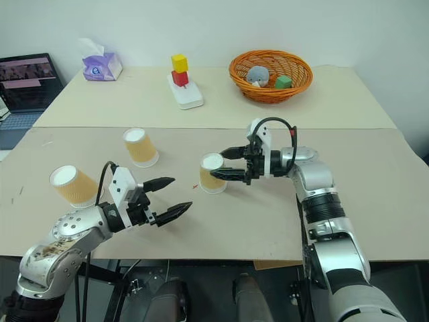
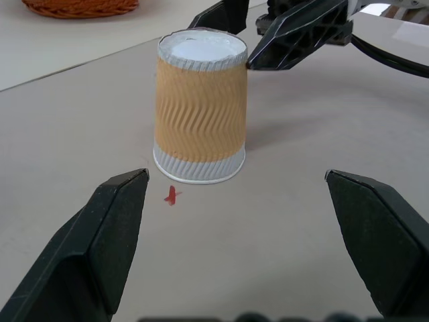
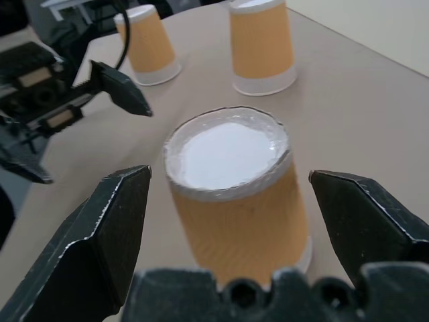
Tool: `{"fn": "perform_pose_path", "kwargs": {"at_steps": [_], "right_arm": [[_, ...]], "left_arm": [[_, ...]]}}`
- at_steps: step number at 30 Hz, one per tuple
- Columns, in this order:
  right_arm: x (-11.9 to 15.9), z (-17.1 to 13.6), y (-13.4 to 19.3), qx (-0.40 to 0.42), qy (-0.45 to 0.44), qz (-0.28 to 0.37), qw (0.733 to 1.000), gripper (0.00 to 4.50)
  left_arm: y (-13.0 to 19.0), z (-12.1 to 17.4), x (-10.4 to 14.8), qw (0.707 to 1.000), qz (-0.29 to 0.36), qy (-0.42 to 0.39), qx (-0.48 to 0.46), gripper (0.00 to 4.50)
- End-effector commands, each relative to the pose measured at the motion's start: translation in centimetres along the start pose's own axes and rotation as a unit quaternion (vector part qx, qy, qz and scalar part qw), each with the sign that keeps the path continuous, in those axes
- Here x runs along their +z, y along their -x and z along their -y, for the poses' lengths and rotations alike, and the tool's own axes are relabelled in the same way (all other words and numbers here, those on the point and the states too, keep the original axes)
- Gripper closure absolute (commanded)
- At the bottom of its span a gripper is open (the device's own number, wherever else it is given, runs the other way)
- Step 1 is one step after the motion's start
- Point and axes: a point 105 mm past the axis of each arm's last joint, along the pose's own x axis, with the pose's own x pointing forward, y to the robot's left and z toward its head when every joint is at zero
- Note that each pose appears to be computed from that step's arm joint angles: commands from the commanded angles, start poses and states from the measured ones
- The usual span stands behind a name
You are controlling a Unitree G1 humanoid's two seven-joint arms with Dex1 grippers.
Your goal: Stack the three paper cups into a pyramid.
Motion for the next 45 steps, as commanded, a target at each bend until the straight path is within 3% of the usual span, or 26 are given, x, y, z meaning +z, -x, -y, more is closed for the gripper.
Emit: {"fn": "perform_pose_path", "kwargs": {"at_steps": [1,9,15,19,25,31,34,37,41,45], "right_arm": [[2.4,-0.9,2.9,0.02,0.001,0.042,0.999,0.09],[4.3,1.1,5.6,-0.073,0.001,0.102,0.992,0.09],[4.6,-2.0,4.7,-0.042,0.04,0.091,0.994,0.09],[2.9,-4.3,3.8,-0.007,0.047,0.054,0.997,0.09],[2.7,-6.3,3.0,0.022,0.069,0.039,0.997,0.09],[3.2,-6.8,2.3,0.031,0.08,0.045,0.995,0.09],[2.9,-6.7,2.0,0.034,0.084,0.037,0.995,0.09],[3.0,-6.2,1.8,0.034,0.08,0.043,0.995,0.09],[2.9,-6.2,1.6,0.038,0.076,0.049,0.995,0.09],[3.0,-6.1,1.6,0.038,0.077,0.05,0.995,0.09]], "left_arm": [[0.0,-0.2,1.0,1.0,0.022,-0.014,0.001,0.0],[1.2,-1.3,2.1,0.989,0.074,0.058,0.11,0.0],[4.9,-0.5,-0.9,0.969,0.049,0.101,0.22,0.0],[7.2,0.1,-2.5,0.957,0.025,0.137,0.253,0.0],[10.3,-1.1,-2.9,0.925,0.031,0.137,0.354,0.0],[10.7,-1.7,-1.5,0.907,0.051,0.095,0.408,0.0],[11.8,-2.7,-0.3,0.885,0.06,0.054,0.458,0.0],[13.5,-4.2,0.9,0.846,0.067,0.012,0.529,0.0],[15.3,-6.0,1.2,0.785,0.058,0.008,0.617,0.0],[15.8,-6.8,0.4,0.758,0.041,0.028,0.651,0.0]]}}
